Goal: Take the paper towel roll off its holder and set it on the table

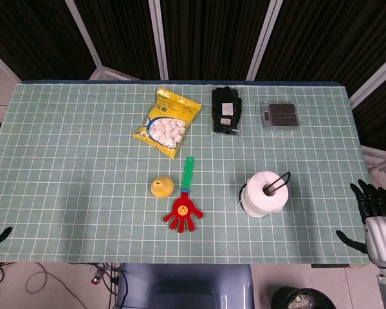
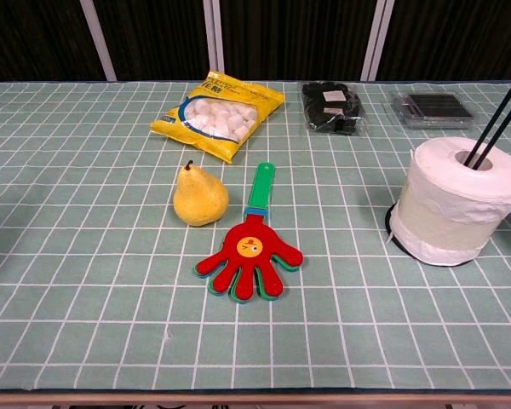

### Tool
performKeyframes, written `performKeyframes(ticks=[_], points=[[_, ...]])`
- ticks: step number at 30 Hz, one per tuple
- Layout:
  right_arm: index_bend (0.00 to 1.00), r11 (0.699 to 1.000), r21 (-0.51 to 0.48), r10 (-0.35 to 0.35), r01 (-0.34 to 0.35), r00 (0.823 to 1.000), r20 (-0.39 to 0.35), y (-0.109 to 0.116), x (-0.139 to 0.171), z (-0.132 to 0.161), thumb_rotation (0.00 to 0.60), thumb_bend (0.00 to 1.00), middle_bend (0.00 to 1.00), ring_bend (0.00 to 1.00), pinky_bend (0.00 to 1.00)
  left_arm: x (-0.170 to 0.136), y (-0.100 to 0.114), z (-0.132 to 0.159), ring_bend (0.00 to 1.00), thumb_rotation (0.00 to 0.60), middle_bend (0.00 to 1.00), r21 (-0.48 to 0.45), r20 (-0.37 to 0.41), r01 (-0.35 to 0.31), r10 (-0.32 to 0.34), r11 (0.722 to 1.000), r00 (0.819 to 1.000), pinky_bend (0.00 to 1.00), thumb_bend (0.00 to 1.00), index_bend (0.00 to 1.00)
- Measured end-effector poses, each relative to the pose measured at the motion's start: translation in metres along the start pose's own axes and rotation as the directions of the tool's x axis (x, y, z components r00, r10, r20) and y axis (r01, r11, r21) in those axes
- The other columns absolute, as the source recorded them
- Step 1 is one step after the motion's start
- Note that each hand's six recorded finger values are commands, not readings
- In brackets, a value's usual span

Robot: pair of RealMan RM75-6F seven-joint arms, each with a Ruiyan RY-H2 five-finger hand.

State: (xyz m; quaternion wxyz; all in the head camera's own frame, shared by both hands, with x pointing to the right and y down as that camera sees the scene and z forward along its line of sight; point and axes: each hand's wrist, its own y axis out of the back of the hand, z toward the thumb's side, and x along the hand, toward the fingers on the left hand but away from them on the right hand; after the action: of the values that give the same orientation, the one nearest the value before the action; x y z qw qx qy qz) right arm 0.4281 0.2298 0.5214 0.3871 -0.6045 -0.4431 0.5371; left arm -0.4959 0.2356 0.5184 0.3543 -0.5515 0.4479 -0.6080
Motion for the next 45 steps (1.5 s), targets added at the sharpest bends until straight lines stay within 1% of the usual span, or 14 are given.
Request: performKeyframes(ticks=[11, 15, 23, 27, 33, 36, 39, 42, 45], points=[[0.00, 1.000, -0.001, 0.000, 0.000, 1.000, 0.001, 0.000, 0.000, 0.000, 0.600, 0.00, 0.00, 0.00, 0.00, -0.002, 0.002, 0.001, 0.00, 0.600, 0.00, -0.001, 0.006, -0.007, 0.007, 1.000, 1.000, 0.00, 0.12, 0.13], [0.00, 1.000, -0.001, -0.004, 0.004, 1.000, 0.009, 0.001, -0.001, -0.002, 0.600, 0.00, 0.00, 0.00, 0.00, -0.001, 0.002, 0.001, 0.00, 0.600, 0.00, 0.000, 0.003, -0.010, 0.010, 1.000, 1.000, 0.00, 0.12, 0.13], [0.00, 1.000, -0.013, 0.010, -0.010, 0.999, 0.030, -0.004, -0.001, -0.003, 0.600, 0.00, 0.00, 0.00, 0.00, -0.002, 0.005, 0.001, 0.00, 0.600, 0.00, -0.007, 0.005, -0.017, 0.017, 1.000, 1.000, 0.00, 0.12, 0.13], [0.00, 0.999, -0.046, 0.031, -0.029, 0.998, 0.052, -0.007, 0.000, -0.004, 0.600, 0.00, 0.00, 0.00, 0.00, -0.004, 0.005, 0.001, 0.00, 0.600, 0.00, -0.008, 0.007, -0.017, 0.017, 1.000, 1.000, 0.00, 0.12, 0.13], [0.00, 0.985, -0.153, 0.094, -0.082, 0.993, 0.073, -0.015, 0.001, -0.002, 0.600, 0.00, 0.00, 0.00, 0.00, -0.005, 0.007, 0.000, 0.00, 0.600, 0.00, -0.011, 0.004, -0.023, 0.023, 1.000, 1.000, 0.00, 0.12, 0.13], [0.00, 0.964, -0.238, 0.137, -0.115, 0.988, 0.078, -0.023, 0.000, -0.001, 0.600, 0.00, 0.00, 0.00, 0.00, -0.004, 0.005, -0.001, 0.00, 0.600, 0.00, -0.009, 0.000, -0.015, 0.015, 1.000, 1.000, 0.00, 0.12, 0.13], [0.00, 0.924, -0.352, 0.186, -0.147, 0.979, 0.079, -0.032, -0.002, 0.000, 0.600, 0.00, 0.00, 0.00, 0.00, -0.003, 0.004, 0.001, 0.00, 0.600, 0.00, -0.005, 0.003, -0.011, 0.011, 1.000, 1.000, 0.00, 0.12, 0.13], [0.00, 0.860, -0.483, 0.228, -0.162, 0.970, 0.080, -0.042, -0.007, 0.000, 0.600, 0.00, 0.00, 0.00, 0.00, -0.004, 0.004, 0.001, 0.00, 0.600, 0.00, -0.002, 0.003, -0.010, 0.010, 1.000, 1.000, 0.00, 0.12, 0.13], [0.00, 0.770, -0.619, 0.262, -0.157, 0.962, 0.082, -0.052, -0.013, 0.000, 0.600, 0.00, 0.00, 0.00, 0.00, -0.004, 0.004, 0.001, 0.00, 0.600, 0.00, -0.001, 0.000, -0.010, 0.010, 1.000, 1.000, 0.00, 0.12, 0.13]])
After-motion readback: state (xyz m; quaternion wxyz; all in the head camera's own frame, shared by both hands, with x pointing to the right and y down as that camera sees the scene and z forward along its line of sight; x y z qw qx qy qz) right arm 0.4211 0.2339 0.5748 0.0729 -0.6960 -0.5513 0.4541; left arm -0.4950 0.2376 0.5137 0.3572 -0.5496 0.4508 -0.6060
